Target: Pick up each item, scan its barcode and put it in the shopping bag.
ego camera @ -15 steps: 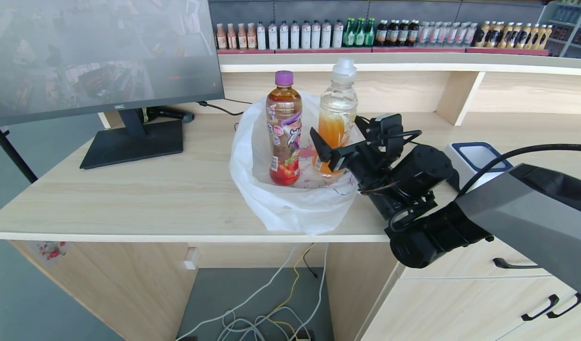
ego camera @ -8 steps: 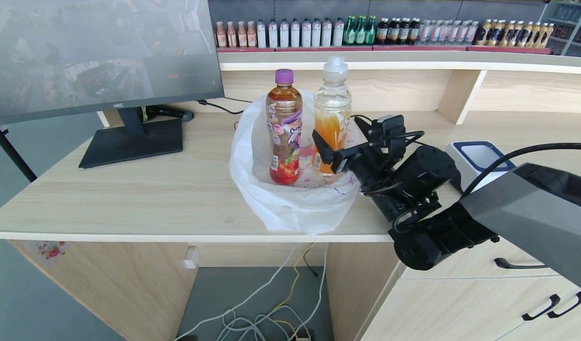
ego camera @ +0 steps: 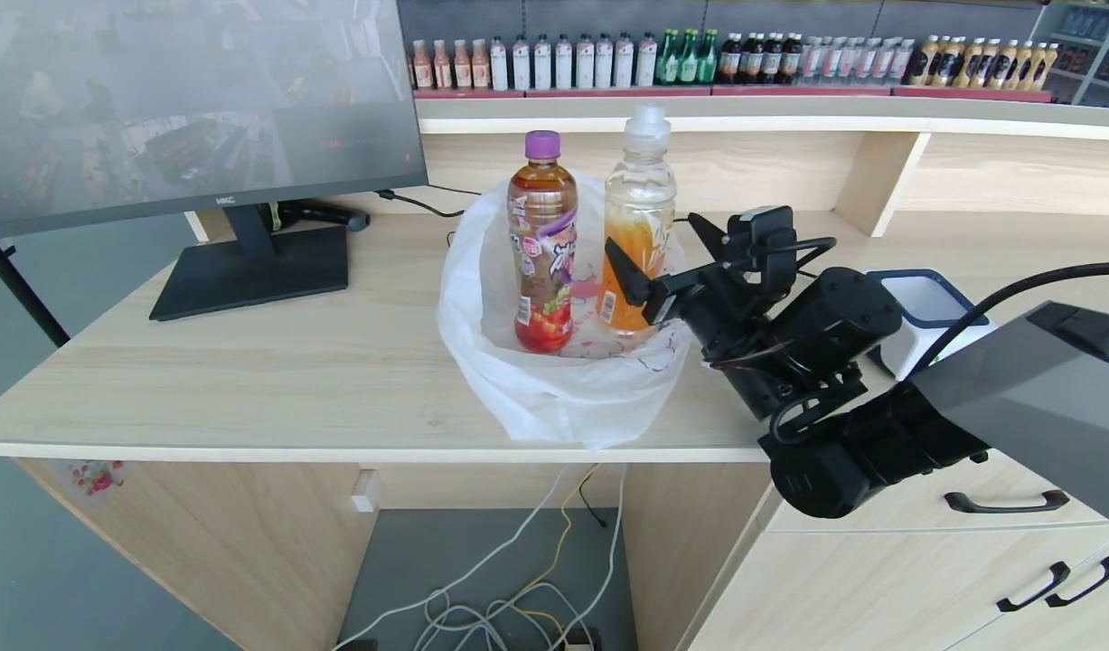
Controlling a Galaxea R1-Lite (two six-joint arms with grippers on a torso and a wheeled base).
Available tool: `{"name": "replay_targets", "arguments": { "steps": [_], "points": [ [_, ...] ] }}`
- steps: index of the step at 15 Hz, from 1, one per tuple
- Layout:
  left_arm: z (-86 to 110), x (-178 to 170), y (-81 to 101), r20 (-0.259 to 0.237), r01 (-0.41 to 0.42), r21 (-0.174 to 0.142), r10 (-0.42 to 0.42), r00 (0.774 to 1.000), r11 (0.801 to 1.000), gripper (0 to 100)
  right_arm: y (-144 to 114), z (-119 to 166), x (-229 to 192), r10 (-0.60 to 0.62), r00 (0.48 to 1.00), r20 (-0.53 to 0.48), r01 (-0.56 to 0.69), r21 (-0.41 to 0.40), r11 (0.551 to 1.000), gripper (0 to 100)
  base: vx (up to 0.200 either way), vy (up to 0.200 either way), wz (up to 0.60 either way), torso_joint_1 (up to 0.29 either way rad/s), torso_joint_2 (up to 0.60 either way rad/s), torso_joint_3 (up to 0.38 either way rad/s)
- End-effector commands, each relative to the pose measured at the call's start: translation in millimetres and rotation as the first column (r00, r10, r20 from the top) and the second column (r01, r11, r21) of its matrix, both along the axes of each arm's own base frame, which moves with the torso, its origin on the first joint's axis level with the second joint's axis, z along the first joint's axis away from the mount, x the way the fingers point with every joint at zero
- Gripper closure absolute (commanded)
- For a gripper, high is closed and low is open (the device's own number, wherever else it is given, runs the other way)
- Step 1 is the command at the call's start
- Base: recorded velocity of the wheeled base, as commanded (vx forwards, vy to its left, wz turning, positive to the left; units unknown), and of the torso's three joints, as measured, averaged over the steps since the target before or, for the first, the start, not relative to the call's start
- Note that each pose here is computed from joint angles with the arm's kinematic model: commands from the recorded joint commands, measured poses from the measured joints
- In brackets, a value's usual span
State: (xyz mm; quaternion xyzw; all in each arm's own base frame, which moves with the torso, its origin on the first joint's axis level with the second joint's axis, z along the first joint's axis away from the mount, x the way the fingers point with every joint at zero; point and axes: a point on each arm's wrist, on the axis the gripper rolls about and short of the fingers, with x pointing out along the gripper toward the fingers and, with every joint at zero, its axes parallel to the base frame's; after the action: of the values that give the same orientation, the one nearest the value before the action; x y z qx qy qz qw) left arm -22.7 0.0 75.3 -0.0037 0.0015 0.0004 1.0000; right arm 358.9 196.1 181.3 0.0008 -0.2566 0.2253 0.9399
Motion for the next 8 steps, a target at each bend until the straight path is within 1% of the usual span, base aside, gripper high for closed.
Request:
{"name": "replay_targets", "arguments": {
  "steps": [1, 6, 8],
  "points": [
    [0.0, 0.0, 0.0, 0.000, -0.001, 0.000, 0.001, 1.000, 1.000, 0, -6.0, 17.2, -11.4, 0.000, 1.000, 0.030, 0.000, 0.014, 1.000, 0, 0.000, 0.000, 0.00, 0.000, 0.00, 0.000],
    [0.0, 0.0, 0.0, 0.000, -0.001, 0.000, 0.001, 1.000, 1.000, 0, -21.9, 31.9, -41.6, 0.000, 1.000, 0.022, 0.000, 0.007, 1.000, 0, 0.000, 0.000, 0.00, 0.000, 0.00, 0.000],
    [0.0, 0.0, 0.0, 0.000, -0.001, 0.000, 0.001, 1.000, 1.000, 0, -35.8, 40.8, -66.9, -0.001, 1.000, 0.016, 0.001, 0.001, 1.000, 0, 0.000, 0.000, 0.00, 0.000, 0.00, 0.000]
  ]
}}
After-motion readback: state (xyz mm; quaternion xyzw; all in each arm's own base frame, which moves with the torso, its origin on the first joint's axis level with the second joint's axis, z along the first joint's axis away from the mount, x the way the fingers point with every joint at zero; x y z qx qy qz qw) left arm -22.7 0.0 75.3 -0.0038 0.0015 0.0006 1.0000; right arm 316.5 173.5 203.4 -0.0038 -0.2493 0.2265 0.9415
